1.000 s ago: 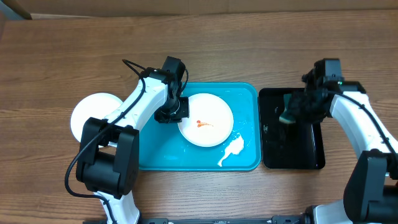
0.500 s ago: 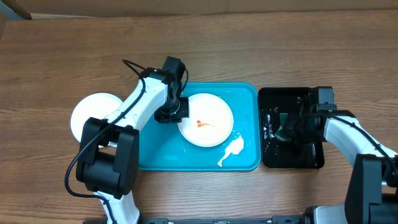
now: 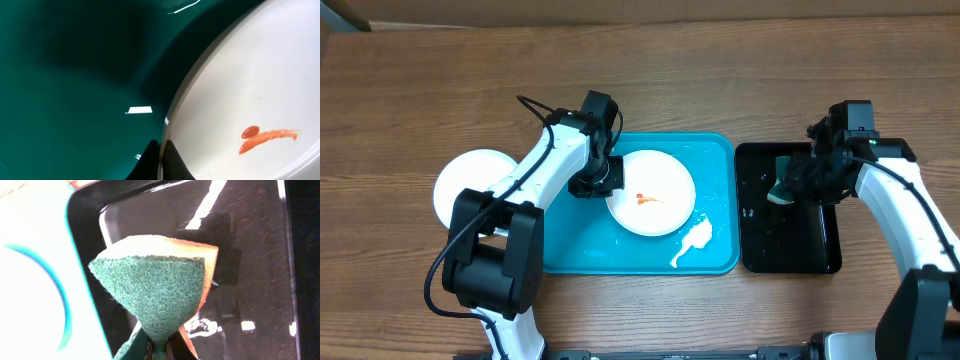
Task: Clean dirty plates on tray and stack at the side
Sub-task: 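Pick up the green sponge from the black tray with right gripper, then scrub the second white plate with the sponge in the right gripper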
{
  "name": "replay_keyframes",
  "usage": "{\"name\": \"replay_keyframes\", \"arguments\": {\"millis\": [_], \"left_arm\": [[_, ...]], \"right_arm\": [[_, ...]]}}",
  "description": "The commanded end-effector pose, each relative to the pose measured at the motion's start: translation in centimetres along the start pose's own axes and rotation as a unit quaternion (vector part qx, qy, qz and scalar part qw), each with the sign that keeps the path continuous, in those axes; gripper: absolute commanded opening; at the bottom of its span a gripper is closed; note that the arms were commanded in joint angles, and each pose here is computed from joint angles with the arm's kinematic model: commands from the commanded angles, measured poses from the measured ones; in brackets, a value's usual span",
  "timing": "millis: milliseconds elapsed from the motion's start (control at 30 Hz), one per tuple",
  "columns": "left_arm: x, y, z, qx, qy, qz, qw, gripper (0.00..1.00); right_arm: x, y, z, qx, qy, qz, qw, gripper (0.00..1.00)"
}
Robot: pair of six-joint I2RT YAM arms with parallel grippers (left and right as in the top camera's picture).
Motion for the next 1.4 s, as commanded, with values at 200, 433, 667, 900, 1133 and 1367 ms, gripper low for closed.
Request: {"name": "replay_keyframes", "arguments": {"millis": [200, 433, 667, 900, 1133, 1367], "left_arm": [[-0.3, -0.6, -0.8, -0.023, 0.014, 0.004, 1.0, 0.04], [-0.4, -2.4, -0.7, -0.086, 0.022, -0.004, 0.996, 0.04], [-1.0, -4.0, -0.9, -0.091, 0.028, -0.026, 0.995, 0.04], [-1.1, -4.2, -0.9, -0.091, 0.028, -0.028, 0.995, 0.04], [-1.0, -4.3, -0.9, -0.092, 0.026, -0.029, 0.995, 0.04], [-0.9, -4.3, -0.9, -0.092, 0.025, -0.025, 0.995, 0.04]], "right_arm": [[-3.3, 8.1, 1.3, 0.204, 0.044, 0.202, 0.957, 0.04], [-5.8, 14.1, -0.6, 0.202, 0.018, 0.262, 0.944, 0.04], [-8.2, 17.1, -3.2, 0.168, 0.008, 0.268, 0.949, 0.04], [-9.1, 16.9, -6.3, 0.142, 0.046, 0.243, 0.959, 0.04], [-10.1, 16.7, -9.1, 0.137, 0.096, 0.225, 0.96, 0.04], [-10.3, 15.9, -10.7, 0.095, 0.095, 0.218, 0.967, 0.04]]}}
Point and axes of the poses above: each gripper's point midway between its finger pads, its own z axis back along the fingers, its own y axis along the line the jaws close on, x = y × z, the point moved 7 cm from there along z, back along the fingers, and after that the axes turned 8 degrees about -z, right-handed, at the moved point
